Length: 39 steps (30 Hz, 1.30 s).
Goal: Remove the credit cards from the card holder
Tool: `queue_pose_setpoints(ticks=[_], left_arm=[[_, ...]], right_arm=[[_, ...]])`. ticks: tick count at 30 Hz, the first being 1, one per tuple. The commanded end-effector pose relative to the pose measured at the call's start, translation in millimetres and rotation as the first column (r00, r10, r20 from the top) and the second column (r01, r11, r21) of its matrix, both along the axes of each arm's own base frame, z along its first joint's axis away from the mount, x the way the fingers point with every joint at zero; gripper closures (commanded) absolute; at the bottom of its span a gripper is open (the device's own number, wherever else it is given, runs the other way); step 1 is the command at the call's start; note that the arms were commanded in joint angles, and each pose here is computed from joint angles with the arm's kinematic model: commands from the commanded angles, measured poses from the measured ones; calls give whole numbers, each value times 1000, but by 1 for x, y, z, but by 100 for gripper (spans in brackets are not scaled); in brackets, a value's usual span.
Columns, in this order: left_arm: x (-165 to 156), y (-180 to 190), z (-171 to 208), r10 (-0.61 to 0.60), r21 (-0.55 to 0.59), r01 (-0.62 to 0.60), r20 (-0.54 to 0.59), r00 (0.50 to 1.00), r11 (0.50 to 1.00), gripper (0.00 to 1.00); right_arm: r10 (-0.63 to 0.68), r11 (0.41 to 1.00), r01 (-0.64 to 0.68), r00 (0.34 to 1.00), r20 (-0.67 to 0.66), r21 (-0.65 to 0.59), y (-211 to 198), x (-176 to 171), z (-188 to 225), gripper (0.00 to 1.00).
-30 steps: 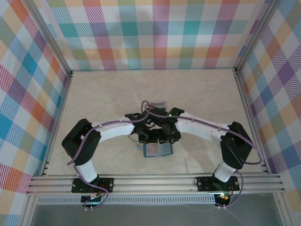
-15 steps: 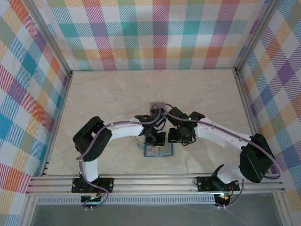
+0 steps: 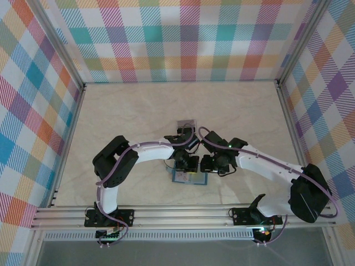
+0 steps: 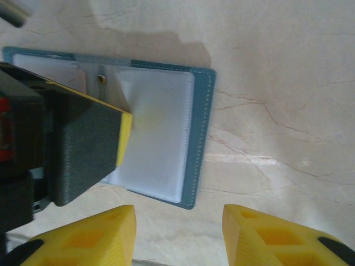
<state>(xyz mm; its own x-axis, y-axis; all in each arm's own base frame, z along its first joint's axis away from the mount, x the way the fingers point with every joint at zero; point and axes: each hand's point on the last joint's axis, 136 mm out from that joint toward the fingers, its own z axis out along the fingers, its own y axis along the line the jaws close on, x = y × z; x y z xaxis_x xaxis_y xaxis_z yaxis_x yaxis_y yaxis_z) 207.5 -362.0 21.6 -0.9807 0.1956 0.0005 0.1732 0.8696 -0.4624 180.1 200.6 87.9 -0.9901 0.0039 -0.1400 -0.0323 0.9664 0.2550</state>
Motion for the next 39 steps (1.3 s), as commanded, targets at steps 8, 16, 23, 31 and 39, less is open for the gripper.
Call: queue_pose_setpoints(ticks=[8,16,23,31,39], left_arm=[[-5,16,24,25,29,-27,71,997,999,93],[-4,28,29,48,17,-49,87,995,999,93],[-1,36,25,69,-6,-69,68,995,998,93],[4,56,24,107,-4,-107,75,992,994,94],[2,78,11,131,18,-132,51,990,991,94]], right_arm=[[-8,973,13,1000,-23,232,40,3,16,60],[-13,962,28,998,-59,271,52,4,11,69],[-7,957,37,994,-105,288,60,3,-1,77],[-12,958,53,989,-145,282,65,3,-16,81],[19,949,45,980,-198,313,81,4,-25,84]])
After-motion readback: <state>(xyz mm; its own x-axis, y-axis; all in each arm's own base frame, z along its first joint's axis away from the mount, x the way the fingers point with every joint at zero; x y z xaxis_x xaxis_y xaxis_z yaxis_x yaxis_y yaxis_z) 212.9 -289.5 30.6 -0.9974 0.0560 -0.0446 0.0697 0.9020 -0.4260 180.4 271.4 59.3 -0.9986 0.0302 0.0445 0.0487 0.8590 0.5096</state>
